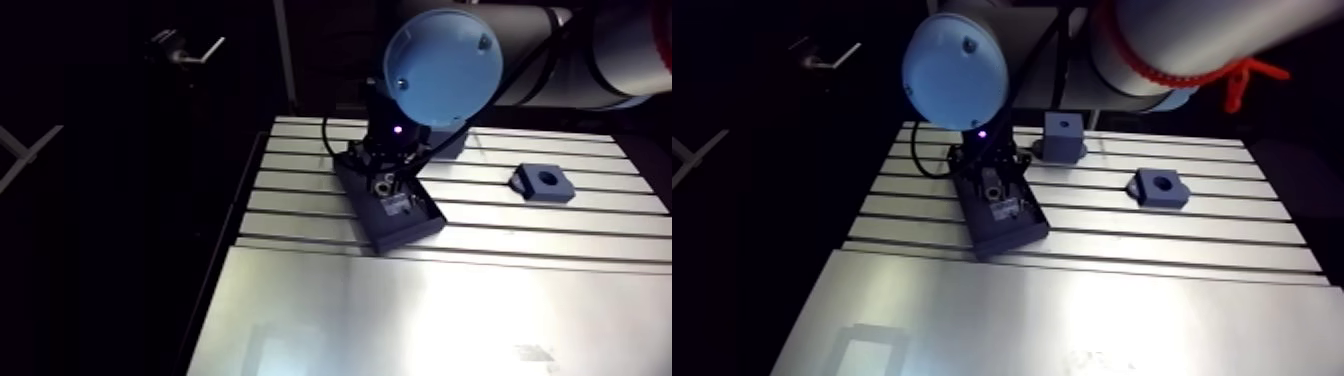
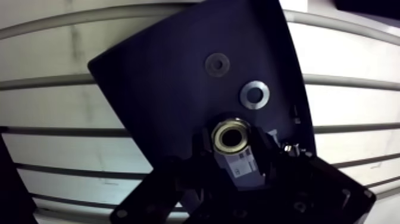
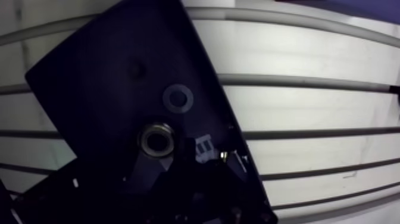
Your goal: Pick up the bearing and press it into the housing until flush.
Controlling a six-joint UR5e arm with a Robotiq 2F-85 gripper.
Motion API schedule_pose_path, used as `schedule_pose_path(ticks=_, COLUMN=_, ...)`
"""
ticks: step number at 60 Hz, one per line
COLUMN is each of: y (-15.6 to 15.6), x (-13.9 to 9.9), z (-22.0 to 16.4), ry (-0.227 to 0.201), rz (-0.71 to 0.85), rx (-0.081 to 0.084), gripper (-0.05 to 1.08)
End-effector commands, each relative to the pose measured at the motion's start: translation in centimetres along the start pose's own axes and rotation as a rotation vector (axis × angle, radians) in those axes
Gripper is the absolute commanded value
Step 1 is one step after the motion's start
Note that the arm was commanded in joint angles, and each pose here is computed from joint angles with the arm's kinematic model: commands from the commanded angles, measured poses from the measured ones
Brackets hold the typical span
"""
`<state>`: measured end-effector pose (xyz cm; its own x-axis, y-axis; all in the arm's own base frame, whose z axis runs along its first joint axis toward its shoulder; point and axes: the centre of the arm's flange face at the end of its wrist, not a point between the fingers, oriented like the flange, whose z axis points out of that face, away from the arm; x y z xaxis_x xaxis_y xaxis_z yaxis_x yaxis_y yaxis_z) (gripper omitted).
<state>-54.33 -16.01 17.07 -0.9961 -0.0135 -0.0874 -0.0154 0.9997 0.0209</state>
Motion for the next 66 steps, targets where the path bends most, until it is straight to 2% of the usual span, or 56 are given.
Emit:
schedule_pose_path(ticks=1, y=0.0, x=0.0, z=-0.5, ry=0.009, rz=-0.001, rx=0.000, gripper=0.56)
schedule_pose_path(ticks=16, y=0.0, x=-0.5, z=-3.6, ry=0.048, rz=-0.003, rx=0.005, gripper=0.57)
schedule_pose_path(ticks=22, y=0.2, x=-1.0, z=-5.1, ry=0.048, rz=-0.004, rx=-0.010, gripper=0.58)
schedule_pose_path(ticks=30, y=0.3, x=-1.3, z=-6.2, ry=0.040, rz=-0.019, rx=-0.013, gripper=0.58)
schedule_pose_path(ticks=36, y=0.5, x=-2.0, z=-9.0, ry=0.071, rz=-0.068, rx=-0.014, gripper=0.58)
schedule_pose_path(ticks=43, y=1.2, x=-2.5, z=-10.2, ry=0.069, rz=-0.080, rx=-0.017, gripper=0.59)
schedule_pose_path(ticks=47, y=1.8, x=-2.3, z=-10.8, ry=0.073, rz=-0.079, rx=-0.022, gripper=0.59)
schedule_pose_path(ticks=55, y=4.9, x=-2.2, z=-11.7, ry=0.071, rz=-0.073, rx=-0.044, gripper=0.59)
schedule_pose_path(ticks=66, y=8.8, x=-2.2, z=-12.8, ry=0.080, rz=-0.076, rx=-0.046, gripper=0.60)
